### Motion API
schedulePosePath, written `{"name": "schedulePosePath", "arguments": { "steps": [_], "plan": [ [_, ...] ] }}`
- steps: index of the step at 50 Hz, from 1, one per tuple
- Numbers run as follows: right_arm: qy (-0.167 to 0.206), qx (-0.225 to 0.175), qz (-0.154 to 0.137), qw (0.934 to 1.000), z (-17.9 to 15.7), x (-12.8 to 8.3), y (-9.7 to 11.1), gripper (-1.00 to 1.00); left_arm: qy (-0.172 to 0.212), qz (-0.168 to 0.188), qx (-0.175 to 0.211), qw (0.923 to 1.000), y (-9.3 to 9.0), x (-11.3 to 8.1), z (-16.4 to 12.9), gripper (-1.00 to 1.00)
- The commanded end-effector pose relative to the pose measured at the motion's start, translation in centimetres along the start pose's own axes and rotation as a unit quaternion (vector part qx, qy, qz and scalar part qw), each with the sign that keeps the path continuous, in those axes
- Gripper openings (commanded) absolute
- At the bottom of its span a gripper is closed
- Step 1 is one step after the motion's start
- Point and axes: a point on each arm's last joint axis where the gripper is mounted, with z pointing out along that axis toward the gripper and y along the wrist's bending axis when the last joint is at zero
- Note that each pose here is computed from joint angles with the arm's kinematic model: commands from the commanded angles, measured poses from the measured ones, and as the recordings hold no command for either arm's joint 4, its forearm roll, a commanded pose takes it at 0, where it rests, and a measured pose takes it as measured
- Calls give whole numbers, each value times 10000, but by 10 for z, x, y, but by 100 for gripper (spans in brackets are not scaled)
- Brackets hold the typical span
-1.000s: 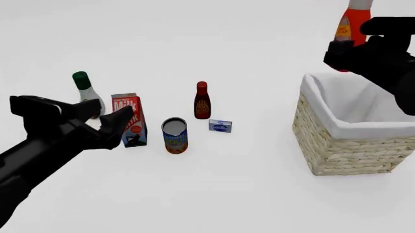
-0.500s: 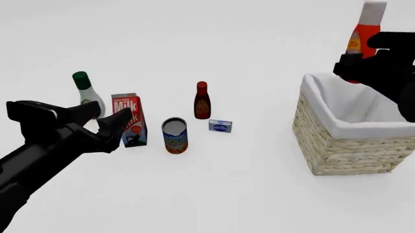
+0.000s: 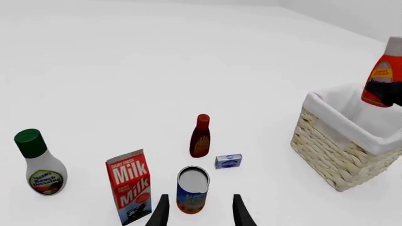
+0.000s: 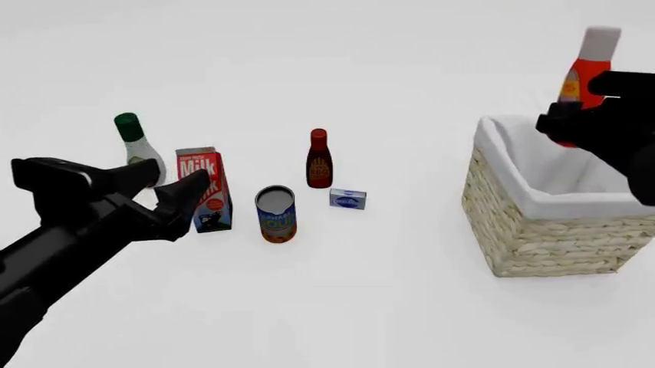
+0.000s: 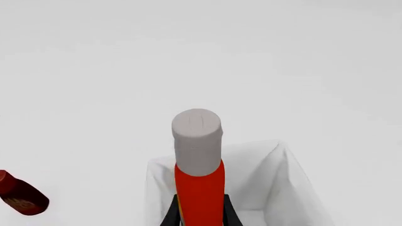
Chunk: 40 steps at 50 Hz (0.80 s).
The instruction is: Pick the ketchup and place it in the basket.
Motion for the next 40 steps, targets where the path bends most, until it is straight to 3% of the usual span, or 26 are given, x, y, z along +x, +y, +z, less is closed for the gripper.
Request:
{"name": "schedulePosePath", "arguments": {
  "steps": [1, 40],
  "plan": [
    [0, 138, 165, 9998, 5, 8, -9, -100, 13, 10, 17, 10000, -1, 0, 1, 100],
    [265, 624, 371, 9970, 32, 46, -44, -100, 37, 61, 60, 10000, -3, -4, 5, 100]
  ]
}}
